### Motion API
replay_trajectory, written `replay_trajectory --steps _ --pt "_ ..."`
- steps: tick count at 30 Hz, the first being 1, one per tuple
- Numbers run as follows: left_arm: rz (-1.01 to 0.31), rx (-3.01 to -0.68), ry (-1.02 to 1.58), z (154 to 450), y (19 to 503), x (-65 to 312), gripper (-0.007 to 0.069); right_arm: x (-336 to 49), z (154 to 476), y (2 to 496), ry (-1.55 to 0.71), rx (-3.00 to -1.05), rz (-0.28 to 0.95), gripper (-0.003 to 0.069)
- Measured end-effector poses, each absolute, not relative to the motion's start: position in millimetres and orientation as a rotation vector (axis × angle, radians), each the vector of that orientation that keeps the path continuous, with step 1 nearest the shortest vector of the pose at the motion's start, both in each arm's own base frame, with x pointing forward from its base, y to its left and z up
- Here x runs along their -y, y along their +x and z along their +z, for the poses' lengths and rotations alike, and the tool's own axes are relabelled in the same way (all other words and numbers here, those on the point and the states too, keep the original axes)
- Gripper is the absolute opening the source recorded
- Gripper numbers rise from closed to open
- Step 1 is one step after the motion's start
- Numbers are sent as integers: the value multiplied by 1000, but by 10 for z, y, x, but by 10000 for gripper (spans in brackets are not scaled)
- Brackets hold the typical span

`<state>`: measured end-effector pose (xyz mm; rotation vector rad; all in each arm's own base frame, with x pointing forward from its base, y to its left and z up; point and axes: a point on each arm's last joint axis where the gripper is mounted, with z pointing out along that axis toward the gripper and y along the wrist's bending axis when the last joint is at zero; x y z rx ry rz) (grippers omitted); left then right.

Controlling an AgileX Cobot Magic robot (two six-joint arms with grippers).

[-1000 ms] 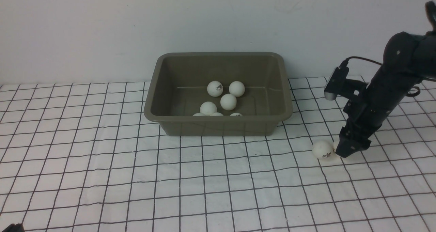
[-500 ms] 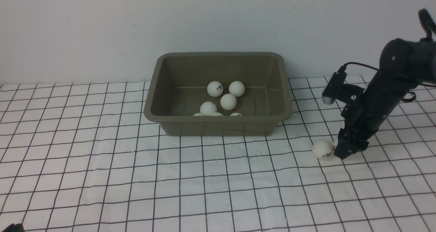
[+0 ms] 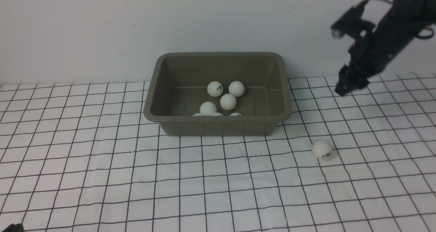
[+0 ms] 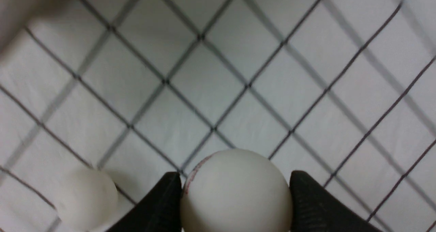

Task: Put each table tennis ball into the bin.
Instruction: Use the right arm to put the table tennis ball into the box

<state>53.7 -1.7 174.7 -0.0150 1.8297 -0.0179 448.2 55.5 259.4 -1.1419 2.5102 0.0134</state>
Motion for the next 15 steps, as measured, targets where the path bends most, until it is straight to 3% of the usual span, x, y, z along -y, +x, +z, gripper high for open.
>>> replay_trajectory --steps 1,3,6,11,15 --pt "-18 -1830 -15 1747 537 17 -4 -569 2630 4486 -1135 -2501 21 362" --pt "-18 -1830 -15 1747 537 17 -4 -934 3115 4488 -1086 -2335 176 362" --pt "-18 -1830 -15 1747 537 17 -4 -1474 3315 4400 -1103 -2205 278 362" --pt "-18 -1830 -15 1747 537 17 -4 -2007 3160 4375 -1035 -2202 301 362" --pt "-18 -1830 -15 1747 537 17 -4 -2174 2953 4435 -898 -2275 324 362"
